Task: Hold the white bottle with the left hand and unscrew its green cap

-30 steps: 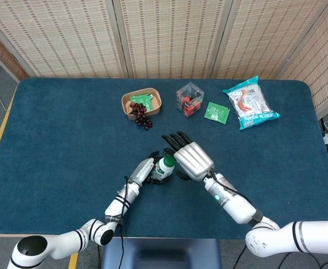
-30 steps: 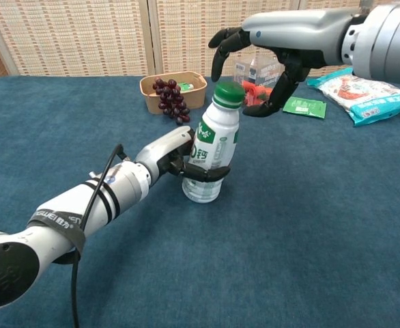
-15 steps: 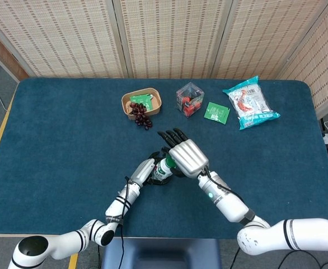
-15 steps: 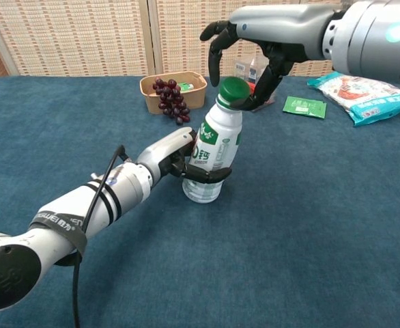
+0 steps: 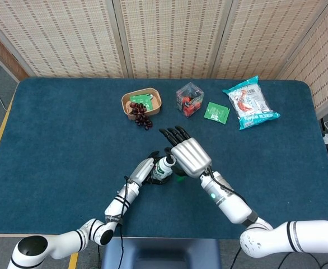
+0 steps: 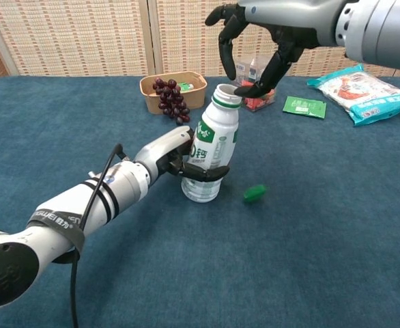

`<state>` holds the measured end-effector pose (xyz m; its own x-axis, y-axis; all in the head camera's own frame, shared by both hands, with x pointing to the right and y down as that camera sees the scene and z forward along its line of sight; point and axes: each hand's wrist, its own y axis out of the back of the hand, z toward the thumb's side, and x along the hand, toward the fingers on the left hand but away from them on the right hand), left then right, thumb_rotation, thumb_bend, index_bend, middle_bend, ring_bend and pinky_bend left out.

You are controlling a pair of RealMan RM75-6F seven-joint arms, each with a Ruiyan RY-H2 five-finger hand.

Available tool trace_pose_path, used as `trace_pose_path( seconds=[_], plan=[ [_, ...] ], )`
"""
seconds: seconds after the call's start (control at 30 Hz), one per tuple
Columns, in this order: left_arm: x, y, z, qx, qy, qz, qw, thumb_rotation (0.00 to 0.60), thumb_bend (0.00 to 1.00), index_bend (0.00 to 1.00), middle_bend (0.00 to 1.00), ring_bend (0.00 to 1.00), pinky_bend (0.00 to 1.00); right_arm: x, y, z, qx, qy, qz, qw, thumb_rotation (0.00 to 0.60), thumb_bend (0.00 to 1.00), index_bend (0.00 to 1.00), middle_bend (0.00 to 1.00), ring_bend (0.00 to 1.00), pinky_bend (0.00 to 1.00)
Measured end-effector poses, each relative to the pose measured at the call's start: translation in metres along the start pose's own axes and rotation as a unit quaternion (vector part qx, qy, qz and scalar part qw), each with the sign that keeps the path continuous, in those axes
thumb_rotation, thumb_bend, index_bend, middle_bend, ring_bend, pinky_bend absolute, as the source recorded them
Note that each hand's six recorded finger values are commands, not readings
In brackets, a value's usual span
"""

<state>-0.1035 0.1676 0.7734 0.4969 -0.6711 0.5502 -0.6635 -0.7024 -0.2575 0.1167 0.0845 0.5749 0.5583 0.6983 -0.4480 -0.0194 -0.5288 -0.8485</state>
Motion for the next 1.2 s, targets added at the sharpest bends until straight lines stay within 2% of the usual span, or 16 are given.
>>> trace_pose_path(
  seconds=[0.07, 0.13, 0.3, 0.37, 0.53, 0.63, 0.77, 0.8, 0.9, 1.0, 1.2],
  plan=[
    [0.000, 0.003, -0.001, -0.001, 0.000, 0.003, 1.0000, 0.600, 0.81, 0.77, 0.81, 0.29, 0.00, 0.003, 0.002, -0.005, 0.005, -0.004, -0.003, 1.0000, 0.600, 0.22, 0.54, 0.00, 0.00, 0.00],
    [-0.001, 0.006, -0.002, -0.005, 0.001, 0.006, 1.0000, 0.600, 0.80, 0.76, 0.81, 0.29, 0.00, 0.007, 0.004, -0.011, 0.007, -0.011, -0.004, 0.9999, 0.600, 0.22, 0.48, 0.00, 0.00, 0.00],
    [-0.002, 0.013, -0.005, -0.029, 0.003, 0.017, 0.9994, 0.600, 0.77, 0.75, 0.77, 0.28, 0.00, 0.017, 0.006, -0.027, 0.001, -0.025, -0.004, 0.9997, 0.600, 0.22, 0.16, 0.00, 0.00, 0.00],
    [-0.003, 0.015, -0.004, -0.043, -0.001, 0.023, 0.9988, 0.600, 0.75, 0.73, 0.75, 0.25, 0.00, 0.022, 0.006, -0.034, 0.000, -0.031, 0.000, 0.9995, 0.600, 0.22, 0.09, 0.00, 0.00, 0.00],
    [-0.004, 0.018, -0.002, -0.098, -0.007, 0.035, 0.9945, 0.600, 0.72, 0.70, 0.69, 0.21, 0.00, 0.032, 0.005, -0.050, -0.001, -0.043, 0.009, 0.9990, 0.600, 0.22, 0.04, 0.00, 0.00, 0.00],
    [-0.006, 0.019, -0.002, -0.129, -0.008, 0.038, 0.9909, 0.600, 0.69, 0.62, 0.61, 0.16, 0.00, 0.034, 0.006, -0.053, -0.002, -0.045, 0.009, 0.9989, 0.600, 0.22, 0.03, 0.00, 0.00, 0.00],
    [-0.008, 0.018, -0.004, -0.131, -0.011, 0.033, 0.9907, 0.600, 0.58, 0.30, 0.34, 0.02, 0.00, 0.035, 0.009, -0.055, -0.007, -0.046, 0.007, 0.9989, 0.600, 0.22, 0.02, 0.00, 0.00, 0.00],
    [-0.009, 0.017, -0.004, -0.131, -0.012, 0.030, 0.9908, 0.600, 0.55, 0.20, 0.26, 0.00, 0.00, 0.036, 0.009, -0.055, -0.007, -0.046, 0.007, 0.9989, 0.600, 0.22, 0.01, 0.00, 0.00, 0.00],
    [-0.012, 0.015, -0.005, -0.120, -0.016, 0.016, 0.9925, 0.600, 0.49, 0.01, 0.07, 0.00, 0.00, 0.037, 0.009, -0.056, -0.006, -0.048, 0.009, 0.9988, 0.600, 0.22, 0.00, 0.00, 0.00, 0.00],
    [-0.014, 0.012, -0.006, -0.104, -0.020, 0.004, 0.9944, 0.600, 0.44, 0.00, 0.00, 0.00, 0.00, 0.038, 0.010, -0.056, -0.008, -0.048, 0.010, 0.9987, 0.600, 0.22, 0.00, 0.00, 0.00, 0.00],
    [-0.019, 0.013, -0.001, -0.091, -0.045, 0.006, 0.9948, 0.600, 0.35, 0.00, 0.00, 0.00, 0.00, 0.040, 0.012, -0.055, -0.007, -0.050, 0.012, 0.9987, 0.600, 0.22, 0.00, 0.00, 0.00, 0.00]
  ],
)
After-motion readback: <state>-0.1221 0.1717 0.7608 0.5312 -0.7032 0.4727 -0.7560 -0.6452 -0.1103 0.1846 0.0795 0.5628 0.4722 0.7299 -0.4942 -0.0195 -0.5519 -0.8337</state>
